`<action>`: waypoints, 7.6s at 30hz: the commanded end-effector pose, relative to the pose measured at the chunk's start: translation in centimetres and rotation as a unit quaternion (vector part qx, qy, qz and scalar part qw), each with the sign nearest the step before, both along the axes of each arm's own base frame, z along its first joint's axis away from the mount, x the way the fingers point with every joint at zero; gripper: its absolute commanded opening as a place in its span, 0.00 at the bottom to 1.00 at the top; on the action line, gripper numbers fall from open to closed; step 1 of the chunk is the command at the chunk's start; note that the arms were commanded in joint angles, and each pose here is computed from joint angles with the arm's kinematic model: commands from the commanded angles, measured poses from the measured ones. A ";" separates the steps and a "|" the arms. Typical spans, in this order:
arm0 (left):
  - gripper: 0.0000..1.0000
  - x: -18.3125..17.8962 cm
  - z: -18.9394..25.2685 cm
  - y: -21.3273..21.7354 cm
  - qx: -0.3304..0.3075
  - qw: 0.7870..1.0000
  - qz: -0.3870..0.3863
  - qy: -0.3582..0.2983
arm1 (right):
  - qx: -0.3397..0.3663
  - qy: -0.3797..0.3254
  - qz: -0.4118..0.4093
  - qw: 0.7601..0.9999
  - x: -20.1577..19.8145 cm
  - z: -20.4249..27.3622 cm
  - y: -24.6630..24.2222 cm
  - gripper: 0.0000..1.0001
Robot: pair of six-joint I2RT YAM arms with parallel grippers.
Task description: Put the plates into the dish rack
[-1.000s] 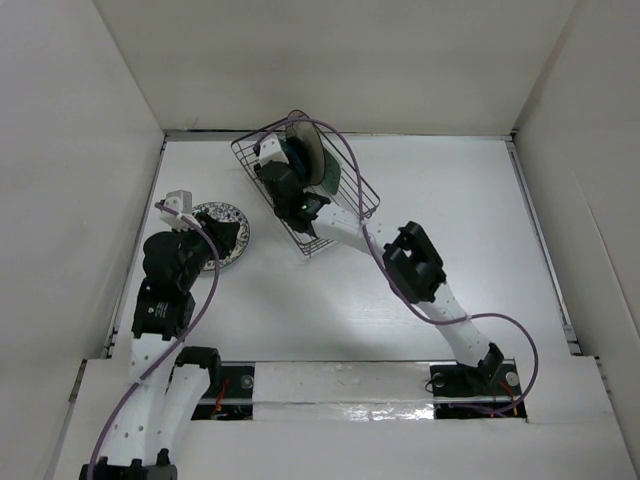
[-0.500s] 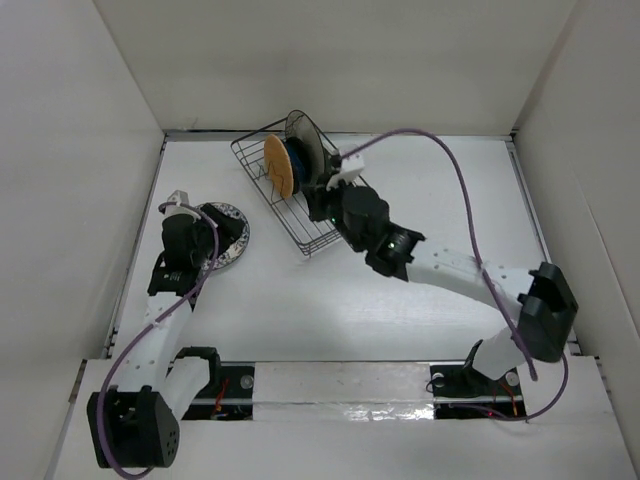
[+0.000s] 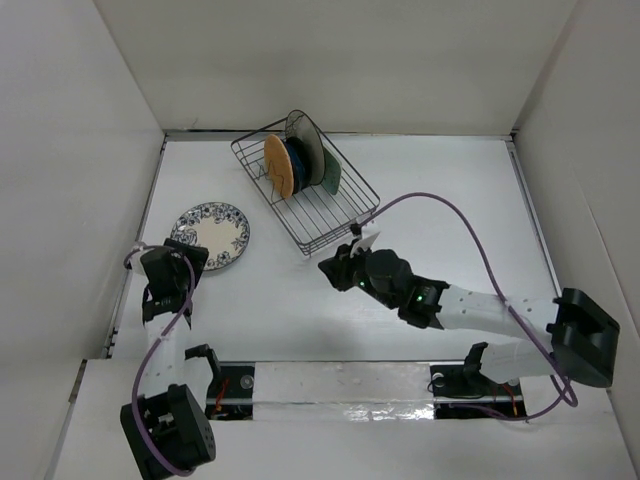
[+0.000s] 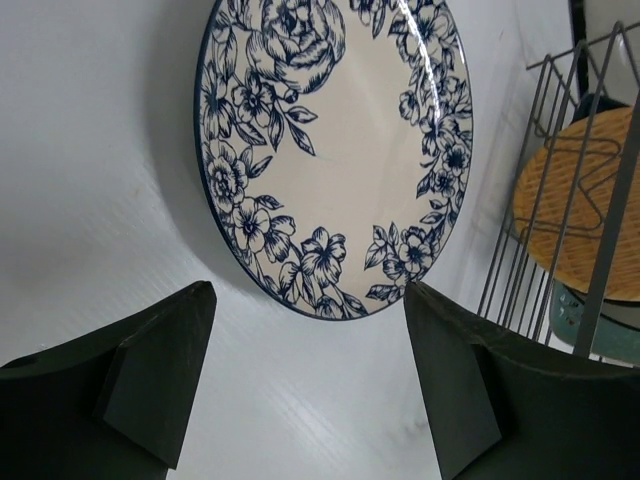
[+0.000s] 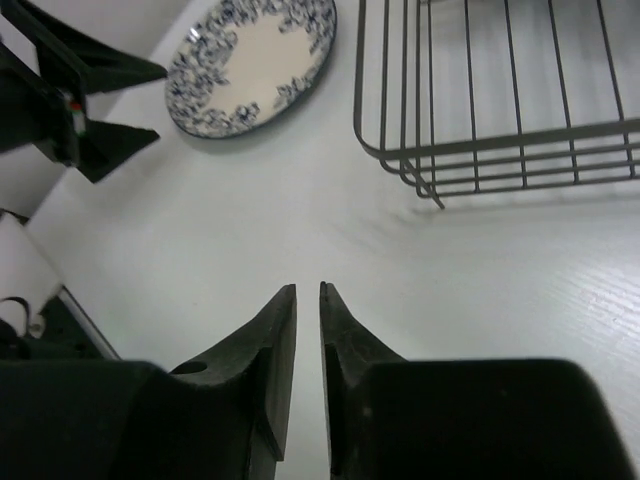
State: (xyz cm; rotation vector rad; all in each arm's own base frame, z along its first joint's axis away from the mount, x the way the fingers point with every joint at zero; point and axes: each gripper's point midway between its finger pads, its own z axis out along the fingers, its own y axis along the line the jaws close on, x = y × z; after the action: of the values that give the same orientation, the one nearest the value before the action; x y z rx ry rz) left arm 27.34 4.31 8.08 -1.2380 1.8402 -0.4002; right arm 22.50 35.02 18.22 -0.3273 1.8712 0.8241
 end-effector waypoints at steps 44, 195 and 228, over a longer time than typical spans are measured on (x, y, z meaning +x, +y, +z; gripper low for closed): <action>0.00 2.3 5.4 -1.1 -0.071 0.965 0.019 -0.250 | 0.076 -0.052 -0.028 0.995 1.6 8.9 -1.9 0.82; 0.69 -1.4 19.9 -15.5 0.120 0.839 -0.430 -0.312 | -0.168 -0.247 -0.256 0.919 28.2 11.6 8.7 0.00; 0.86 -0.6 21.1 -12.5 0.177 0.856 -0.363 -0.321 | 0.074 -0.163 -0.229 0.957 6.5 15.6 -13.8 0.07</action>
State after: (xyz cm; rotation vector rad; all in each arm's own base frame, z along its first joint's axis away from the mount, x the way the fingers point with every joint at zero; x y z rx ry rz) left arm 26.61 -8.59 25.93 -0.1185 1.7047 -0.7785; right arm 29.44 23.36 36.90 -0.0377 1.4419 0.5406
